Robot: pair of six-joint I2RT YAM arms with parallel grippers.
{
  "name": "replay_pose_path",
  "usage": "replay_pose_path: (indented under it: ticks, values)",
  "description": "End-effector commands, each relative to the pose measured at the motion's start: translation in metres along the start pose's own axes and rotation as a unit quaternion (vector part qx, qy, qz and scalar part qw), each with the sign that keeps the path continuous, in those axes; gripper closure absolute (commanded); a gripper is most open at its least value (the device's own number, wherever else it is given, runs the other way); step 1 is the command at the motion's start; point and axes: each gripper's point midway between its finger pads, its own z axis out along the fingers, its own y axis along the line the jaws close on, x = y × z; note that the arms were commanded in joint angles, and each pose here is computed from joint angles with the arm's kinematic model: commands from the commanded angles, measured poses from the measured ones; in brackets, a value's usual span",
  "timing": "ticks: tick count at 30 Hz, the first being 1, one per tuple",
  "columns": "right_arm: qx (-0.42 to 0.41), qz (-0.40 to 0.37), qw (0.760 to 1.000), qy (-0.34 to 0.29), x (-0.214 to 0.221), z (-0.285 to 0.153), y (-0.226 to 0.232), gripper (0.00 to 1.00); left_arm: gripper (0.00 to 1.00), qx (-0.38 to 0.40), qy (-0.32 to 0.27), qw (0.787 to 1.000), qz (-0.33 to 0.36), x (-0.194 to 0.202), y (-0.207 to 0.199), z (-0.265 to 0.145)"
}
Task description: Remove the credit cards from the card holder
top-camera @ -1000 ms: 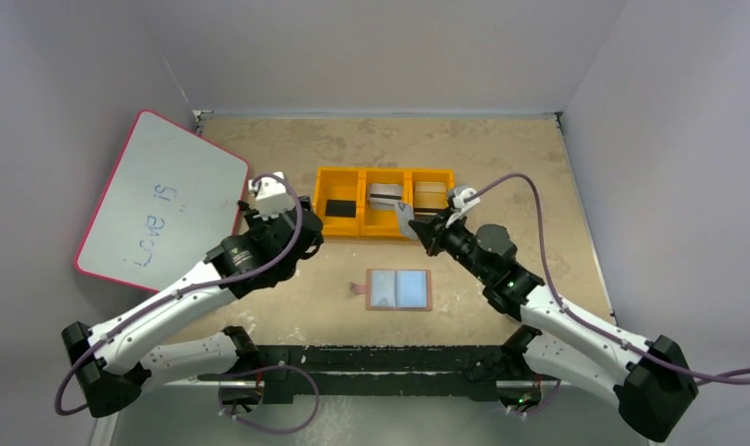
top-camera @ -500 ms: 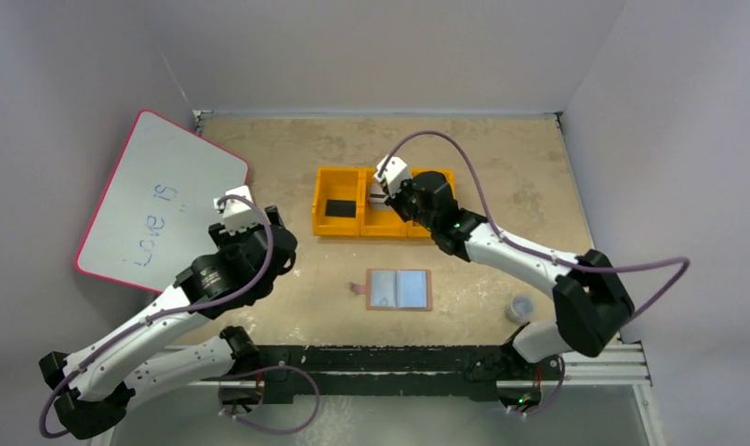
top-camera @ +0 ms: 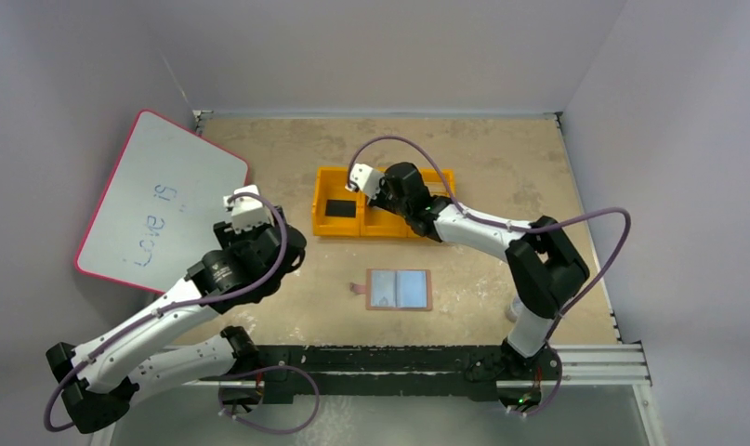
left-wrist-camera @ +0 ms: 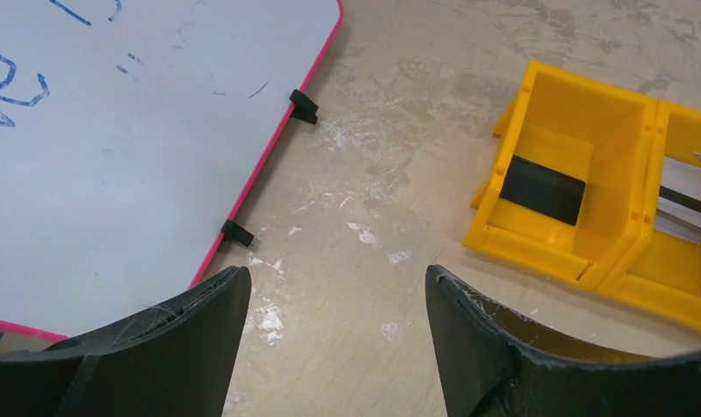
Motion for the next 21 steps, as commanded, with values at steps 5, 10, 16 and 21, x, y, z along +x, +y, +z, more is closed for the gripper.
replay_pose_path:
  ticks: [5,10,16,21]
  values:
    - [0.033,-0.090,0.995,0.003,-0.015,0.021,-0.022,1.00,0.27,-0.016,-0.027,0.999,-0.021,-0.018,0.012,-0.004]
    - [0.045,-0.120,0.991,0.031,-0.004,0.037,-0.025,1.00,0.27,-0.026,-0.040,0.998,-0.042,-0.026,0.024,-0.008]
    - [0.031,-0.145,0.989,0.028,0.001,0.048,-0.016,1.00,0.27,-0.024,-0.058,0.994,-0.086,-0.035,0.040,-0.015]
    - [0.032,-0.163,0.986,0.023,0.000,0.051,-0.015,0.98,0.27,-0.017,-0.069,0.991,-0.114,-0.040,0.049,-0.020]
